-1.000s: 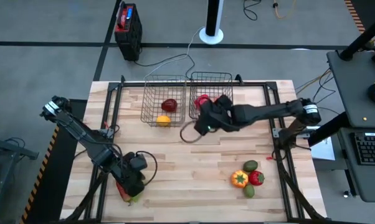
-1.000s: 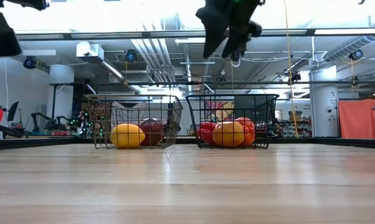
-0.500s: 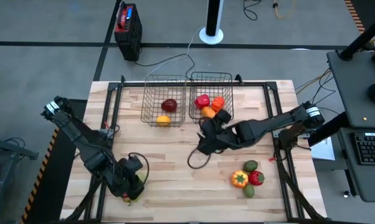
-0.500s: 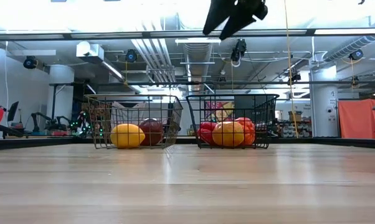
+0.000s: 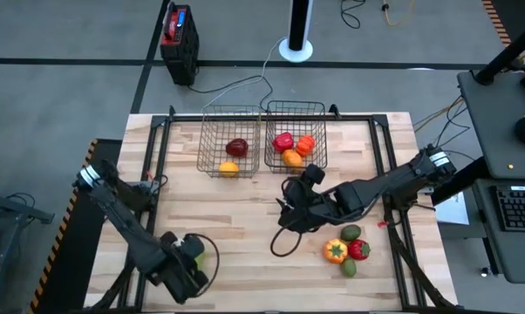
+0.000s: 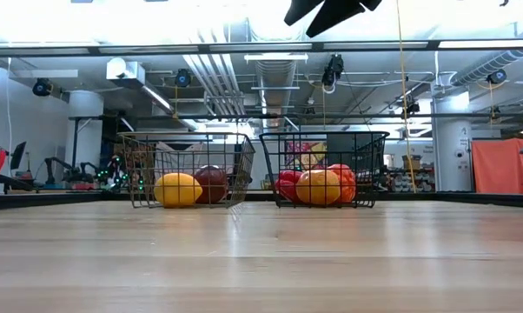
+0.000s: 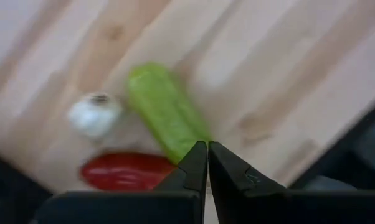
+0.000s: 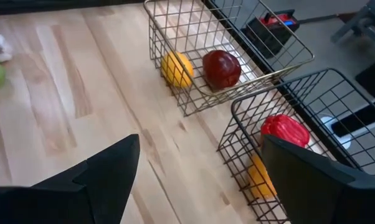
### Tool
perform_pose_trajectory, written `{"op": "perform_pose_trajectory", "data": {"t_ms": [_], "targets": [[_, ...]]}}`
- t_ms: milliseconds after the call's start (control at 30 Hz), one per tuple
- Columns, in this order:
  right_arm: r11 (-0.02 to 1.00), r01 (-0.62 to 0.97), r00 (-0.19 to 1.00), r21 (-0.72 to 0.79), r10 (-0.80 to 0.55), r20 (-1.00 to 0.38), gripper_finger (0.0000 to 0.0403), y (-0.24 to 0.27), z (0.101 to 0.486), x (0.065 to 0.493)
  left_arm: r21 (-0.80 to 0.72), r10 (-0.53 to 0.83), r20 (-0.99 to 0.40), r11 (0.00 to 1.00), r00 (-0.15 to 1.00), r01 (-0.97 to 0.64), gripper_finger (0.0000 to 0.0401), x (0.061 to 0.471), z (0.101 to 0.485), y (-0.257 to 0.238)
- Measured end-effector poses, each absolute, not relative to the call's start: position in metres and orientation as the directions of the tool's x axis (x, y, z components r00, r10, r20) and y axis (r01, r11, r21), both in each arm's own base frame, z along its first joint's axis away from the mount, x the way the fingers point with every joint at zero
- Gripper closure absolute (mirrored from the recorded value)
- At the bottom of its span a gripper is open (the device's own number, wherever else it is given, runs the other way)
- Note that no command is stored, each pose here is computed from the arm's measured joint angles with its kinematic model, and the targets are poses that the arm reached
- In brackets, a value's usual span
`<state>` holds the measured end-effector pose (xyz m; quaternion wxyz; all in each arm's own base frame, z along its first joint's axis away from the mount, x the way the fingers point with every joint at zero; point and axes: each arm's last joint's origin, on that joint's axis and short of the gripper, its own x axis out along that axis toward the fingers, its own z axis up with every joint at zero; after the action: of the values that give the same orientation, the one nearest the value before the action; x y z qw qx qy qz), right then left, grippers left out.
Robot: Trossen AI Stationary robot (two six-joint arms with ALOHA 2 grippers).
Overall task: Sort produce into baskets
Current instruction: Put the orange tomato into the silver wire basket
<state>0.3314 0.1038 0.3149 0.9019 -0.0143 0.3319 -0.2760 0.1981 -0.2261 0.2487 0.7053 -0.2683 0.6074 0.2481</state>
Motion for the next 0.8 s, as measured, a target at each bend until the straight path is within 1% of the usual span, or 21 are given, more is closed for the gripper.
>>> {"op": "perform_pose_trajectory", "data": {"t_ms": [100,233,400,467,500,600,667,733,800], "targets": [[0.851,0.483,0.634,-0.205,-0.501,-0.590,0.0078,0.107,0.315,0.331,0.036,0.109,-0.992,0.738,0.066,-0.674,0.0401,0.204,0.247,-0.234],[0.861,0.466,0.643,-0.205,-0.489,-0.590,0.0078,0.113,0.315,0.329,0.130,0.182,-0.983,0.737,0.009,-0.663,0.0401,0.208,0.241,-0.241],[0.882,0.421,0.642,-0.210,-0.454,-0.617,0.0078,0.120,0.314,0.324,0.152,0.203,-0.979,0.738,0.002,-0.658,0.0401,0.209,0.234,-0.244],[0.904,0.393,0.618,-0.169,-0.396,-0.680,0.0078,0.121,0.312,0.320,0.155,0.206,-0.979,0.737,0.000,-0.658,0.0401,0.210,0.232,-0.245],[0.917,0.381,0.601,-0.121,-0.345,-0.721,0.0078,0.122,0.311,0.318,0.154,0.205,-0.979,0.737,0.001,-0.658,0.0401,0.210,0.232,-0.245],[0.939,0.345,0.506,0.009,-0.178,-0.844,0.0076,0.126,0.304,0.311,0.155,0.210,-0.978,0.736,0.005,-0.659,0.0401,0.210,0.232,-0.245],[0.944,0.328,0.426,0.042,-0.108,-0.898,0.0076,0.132,0.297,0.305,0.153,0.209,-0.978,0.736,0.007,-0.659,0.0401,0.210,0.232,-0.245],[0.945,0.326,0.318,0.021,-0.088,-0.944,0.0078,0.138,0.289,0.296,0.151,0.208,-0.978,0.736,0.008,-0.660,0.0401,0.210,0.232,-0.245],[0.938,0.347,0.196,-0.025,-0.099,-0.976,0.0078,0.144,0.281,0.285,0.146,0.205,-0.979,0.737,0.011,-0.660,0.0401,0.210,0.232,-0.246]]}}
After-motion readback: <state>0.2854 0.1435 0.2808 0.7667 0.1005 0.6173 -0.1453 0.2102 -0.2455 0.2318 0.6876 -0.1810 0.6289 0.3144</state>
